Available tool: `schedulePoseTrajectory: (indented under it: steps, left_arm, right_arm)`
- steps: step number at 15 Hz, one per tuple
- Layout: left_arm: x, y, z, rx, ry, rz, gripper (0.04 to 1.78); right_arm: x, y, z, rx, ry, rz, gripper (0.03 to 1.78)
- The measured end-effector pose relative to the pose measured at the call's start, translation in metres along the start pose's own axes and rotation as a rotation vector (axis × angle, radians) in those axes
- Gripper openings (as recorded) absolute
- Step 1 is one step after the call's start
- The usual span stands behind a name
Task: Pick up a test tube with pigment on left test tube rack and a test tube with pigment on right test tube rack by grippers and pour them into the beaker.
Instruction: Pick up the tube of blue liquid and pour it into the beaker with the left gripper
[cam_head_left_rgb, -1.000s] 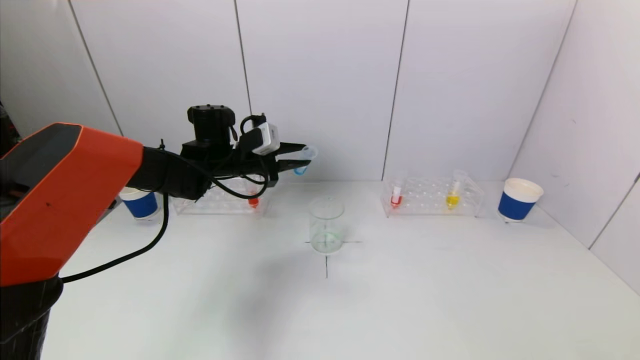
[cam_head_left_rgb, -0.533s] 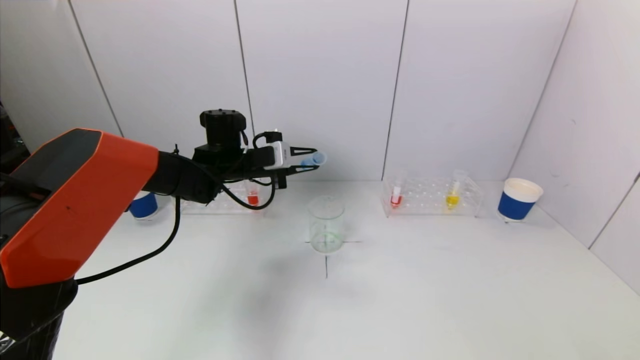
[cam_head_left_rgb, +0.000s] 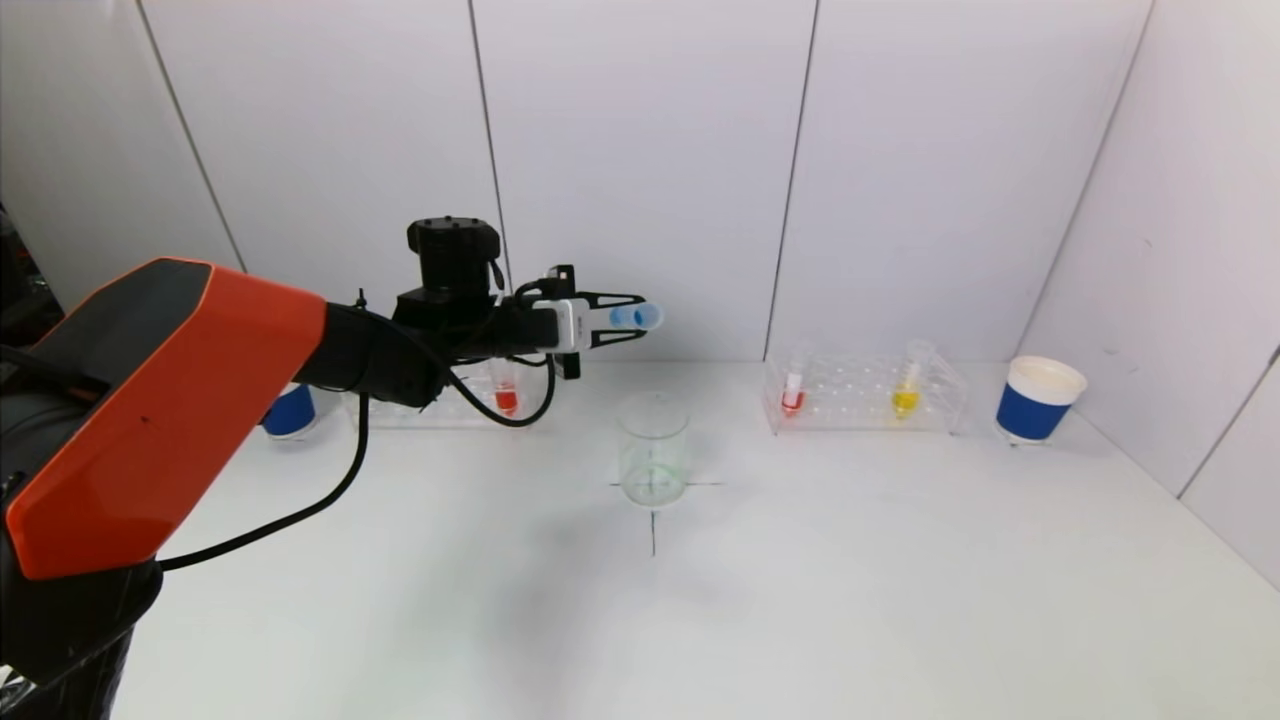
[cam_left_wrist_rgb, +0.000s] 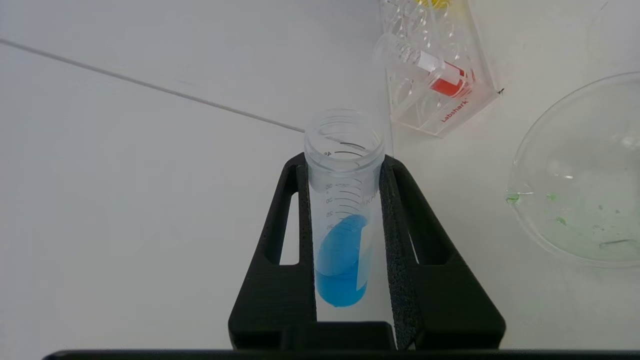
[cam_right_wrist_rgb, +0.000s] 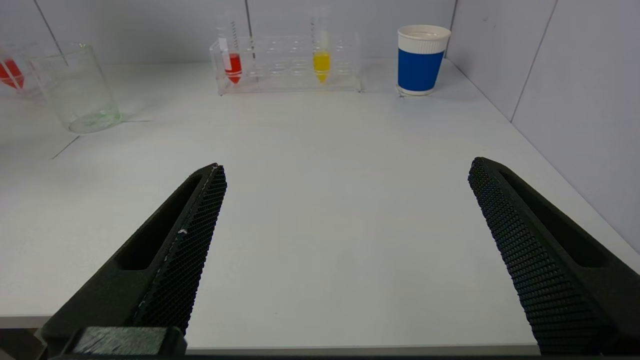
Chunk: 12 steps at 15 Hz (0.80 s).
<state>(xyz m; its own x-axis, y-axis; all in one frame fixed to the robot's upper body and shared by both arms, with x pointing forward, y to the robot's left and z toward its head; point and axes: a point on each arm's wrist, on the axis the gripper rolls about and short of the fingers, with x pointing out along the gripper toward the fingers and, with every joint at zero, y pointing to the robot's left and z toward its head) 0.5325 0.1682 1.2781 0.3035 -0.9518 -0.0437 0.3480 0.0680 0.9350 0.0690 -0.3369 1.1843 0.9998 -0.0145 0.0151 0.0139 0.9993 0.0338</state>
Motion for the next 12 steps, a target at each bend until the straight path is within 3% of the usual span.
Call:
schedulePoseTrajectory:
  steps: [6,12]
  left_arm:
    - [0.0033,0.0009,-0.0040,0.180,0.021,0.011,0.42]
    - [0.0034,-0.0001,-0.0063,0.257,0.021,0.010,0.42]
  right_arm:
    - [0.0000,0.0000,0.0000,0.000,0.000,0.000,1.76]
    - [0.0000,0.0000,0.0000,0.000,0.000,0.000,1.76]
